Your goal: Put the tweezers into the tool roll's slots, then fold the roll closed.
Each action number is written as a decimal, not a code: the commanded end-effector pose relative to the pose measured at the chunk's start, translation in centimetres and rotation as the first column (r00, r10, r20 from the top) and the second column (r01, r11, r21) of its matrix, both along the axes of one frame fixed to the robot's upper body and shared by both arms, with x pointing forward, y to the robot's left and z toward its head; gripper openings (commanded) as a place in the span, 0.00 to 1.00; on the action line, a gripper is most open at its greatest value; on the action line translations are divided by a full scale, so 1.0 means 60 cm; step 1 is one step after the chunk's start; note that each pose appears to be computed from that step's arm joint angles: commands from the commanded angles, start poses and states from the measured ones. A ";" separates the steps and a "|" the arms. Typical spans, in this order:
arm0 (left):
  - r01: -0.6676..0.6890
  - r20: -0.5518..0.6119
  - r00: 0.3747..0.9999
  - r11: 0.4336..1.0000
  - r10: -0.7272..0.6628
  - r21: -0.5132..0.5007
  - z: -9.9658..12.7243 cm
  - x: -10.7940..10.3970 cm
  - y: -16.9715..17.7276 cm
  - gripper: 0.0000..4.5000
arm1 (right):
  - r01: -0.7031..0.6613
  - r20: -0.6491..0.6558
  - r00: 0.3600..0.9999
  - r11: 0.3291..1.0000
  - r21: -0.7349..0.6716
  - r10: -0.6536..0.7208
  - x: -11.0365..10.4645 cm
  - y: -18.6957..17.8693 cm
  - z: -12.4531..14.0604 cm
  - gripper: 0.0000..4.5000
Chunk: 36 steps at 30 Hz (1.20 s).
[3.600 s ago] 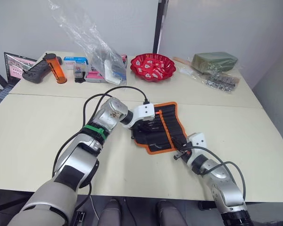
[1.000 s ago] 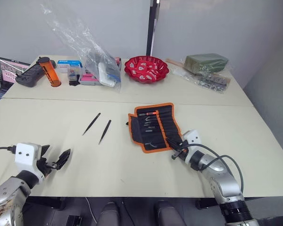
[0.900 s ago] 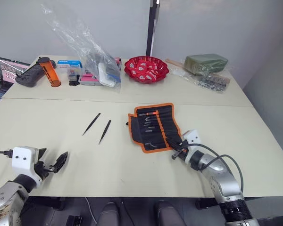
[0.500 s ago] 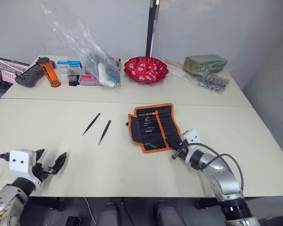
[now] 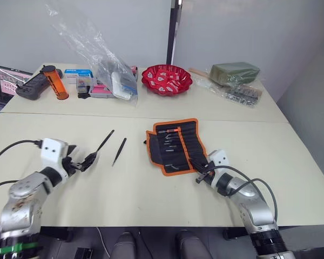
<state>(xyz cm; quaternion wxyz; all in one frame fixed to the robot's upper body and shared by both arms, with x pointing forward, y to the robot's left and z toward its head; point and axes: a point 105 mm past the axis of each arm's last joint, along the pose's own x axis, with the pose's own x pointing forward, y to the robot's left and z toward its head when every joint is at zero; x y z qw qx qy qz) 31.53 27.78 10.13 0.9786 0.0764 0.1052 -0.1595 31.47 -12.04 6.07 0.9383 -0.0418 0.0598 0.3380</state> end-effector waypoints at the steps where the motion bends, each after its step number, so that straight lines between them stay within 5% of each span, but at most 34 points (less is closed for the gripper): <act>1: 0.030 0.021 0.999 0.998 -0.031 0.051 0.002 0.021 -0.003 0.99 | 0.002 -0.085 0.996 0.999 -0.047 -0.006 -0.014 0.000 -0.042 0.00; 5: 0.085 0.009 0.996 0.996 -0.085 0.038 -0.003 0.042 -0.022 0.99 | 0.019 -0.079 0.997 0.999 -0.047 -0.023 -0.012 -0.004 -0.042 0.00; 19: 0.099 0.008 0.995 0.994 -0.099 0.049 -0.006 0.064 -0.030 0.01 | 0.037 -0.078 0.996 0.998 -0.047 -0.041 -0.017 -0.008 -0.044 0.00; 26: 0.108 0.125 0.987 0.993 -0.100 -0.054 0.059 0.067 -0.031 0.01 | 0.041 -0.080 0.996 0.998 -0.044 -0.044 -0.019 -0.006 -0.045 0.00; 31: 0.320 0.210 0.926 0.947 -0.313 0.000 0.136 0.072 -0.115 0.01 | 0.051 -0.086 0.995 0.998 -0.039 -0.054 -0.025 -0.007 -0.047 0.00; 36: 0.528 0.182 0.833 0.849 -0.522 0.013 0.155 0.070 -0.206 0.01 | 0.062 -0.090 0.994 0.997 -0.036 -0.065 -0.030 -0.007 -0.050 0.00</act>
